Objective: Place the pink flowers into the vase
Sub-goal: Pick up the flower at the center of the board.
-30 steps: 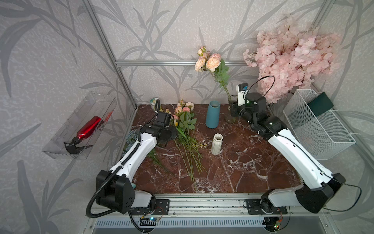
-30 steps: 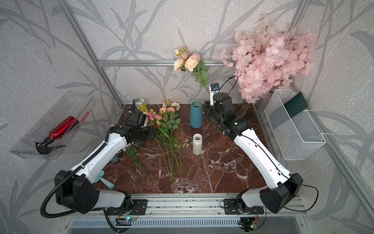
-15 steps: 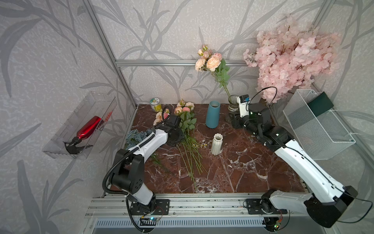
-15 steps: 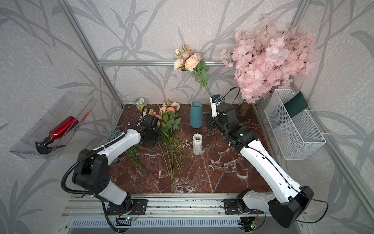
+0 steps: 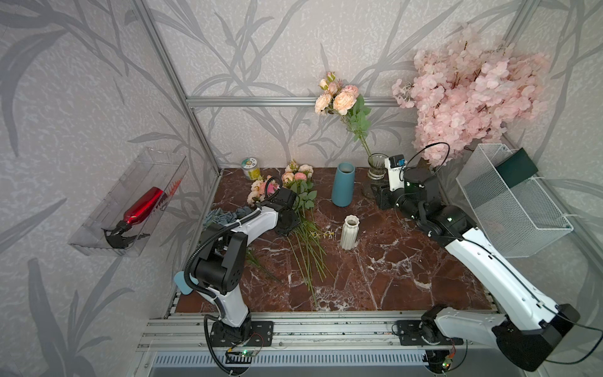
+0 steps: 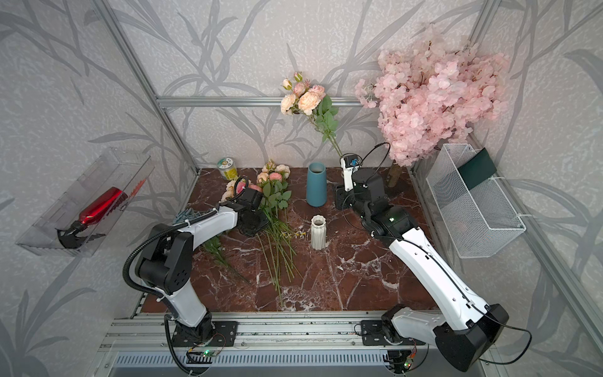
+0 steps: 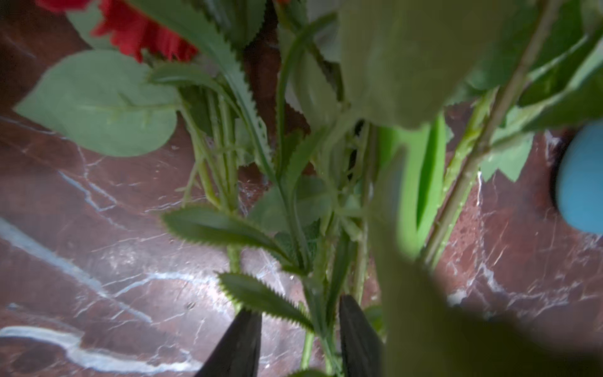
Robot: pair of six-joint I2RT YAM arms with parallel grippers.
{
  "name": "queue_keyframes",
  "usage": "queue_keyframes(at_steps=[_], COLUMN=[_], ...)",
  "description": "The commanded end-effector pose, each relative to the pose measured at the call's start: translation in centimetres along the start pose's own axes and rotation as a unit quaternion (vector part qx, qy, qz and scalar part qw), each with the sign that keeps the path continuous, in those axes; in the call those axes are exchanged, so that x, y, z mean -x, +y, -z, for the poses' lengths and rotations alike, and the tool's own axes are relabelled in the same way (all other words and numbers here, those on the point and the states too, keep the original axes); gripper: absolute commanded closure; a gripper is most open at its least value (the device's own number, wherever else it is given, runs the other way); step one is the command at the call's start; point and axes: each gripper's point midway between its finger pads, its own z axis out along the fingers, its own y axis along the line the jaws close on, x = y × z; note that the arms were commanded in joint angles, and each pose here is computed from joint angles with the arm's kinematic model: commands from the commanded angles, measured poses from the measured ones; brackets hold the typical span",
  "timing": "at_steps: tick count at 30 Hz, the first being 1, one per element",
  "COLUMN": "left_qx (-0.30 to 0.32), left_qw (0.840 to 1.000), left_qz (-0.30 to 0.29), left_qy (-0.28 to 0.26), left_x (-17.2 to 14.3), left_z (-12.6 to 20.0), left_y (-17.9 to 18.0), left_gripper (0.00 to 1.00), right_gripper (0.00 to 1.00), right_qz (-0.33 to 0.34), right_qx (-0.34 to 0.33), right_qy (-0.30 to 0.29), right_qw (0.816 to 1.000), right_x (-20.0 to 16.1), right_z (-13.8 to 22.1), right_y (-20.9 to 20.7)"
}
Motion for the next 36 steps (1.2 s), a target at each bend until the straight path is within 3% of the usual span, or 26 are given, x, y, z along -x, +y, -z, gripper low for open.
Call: queue_keyframes(at_steps=[1,10,15,21,25,30,36], left_qx=[-0.014,0.021,0.047,0.103,0.111,0.104,0.111], left_qw=[0.999,0.997,0.988,0.968,0.969,0.976,0.976], left_qz=[0.009,-0.010,-0.034,-0.029,-0.008,0.029,0.047], left_qy=[-0.034,-0.076,-0.142,-0.228,-0.220,-0.187,-0.182], left_x=[1.7,3.0,4.2,4.8,3.3,1.1,0.6], left_z=[0.4,3.0,8.7,15.8,17.4,16.6,16.6], left_y=[-1.3,0.0,1.0,6.1,9.7,13.5,16.1], left_gripper=[0.74,0.98,1.00,1.00,1.00,1.00,1.00], right_gripper=[0.54,0.54,0.54,0.54,0.56,0.61,0.63], right_qz=[-0.010,-0.009,-0.010,0.006,0.022,0.069,0.091], right_qx=[0.009,0.018,0.055,0.107,0.141,0.166,0.194], right_qy=[-0.012,-0.012,0.010,0.050,0.083,0.131,0.146], right_qw=[1.000,1.000,0.998,0.993,0.986,0.975,0.966], right_x=[0.5,0.5,-0.2,-1.4,-2.5,-4.7,-5.5], right_z=[0.9,0.7,-0.4,-1.9,-3.1,-5.0,-6.2], right_y=[0.1,0.3,1.8,4.6,7.2,11.7,15.7])
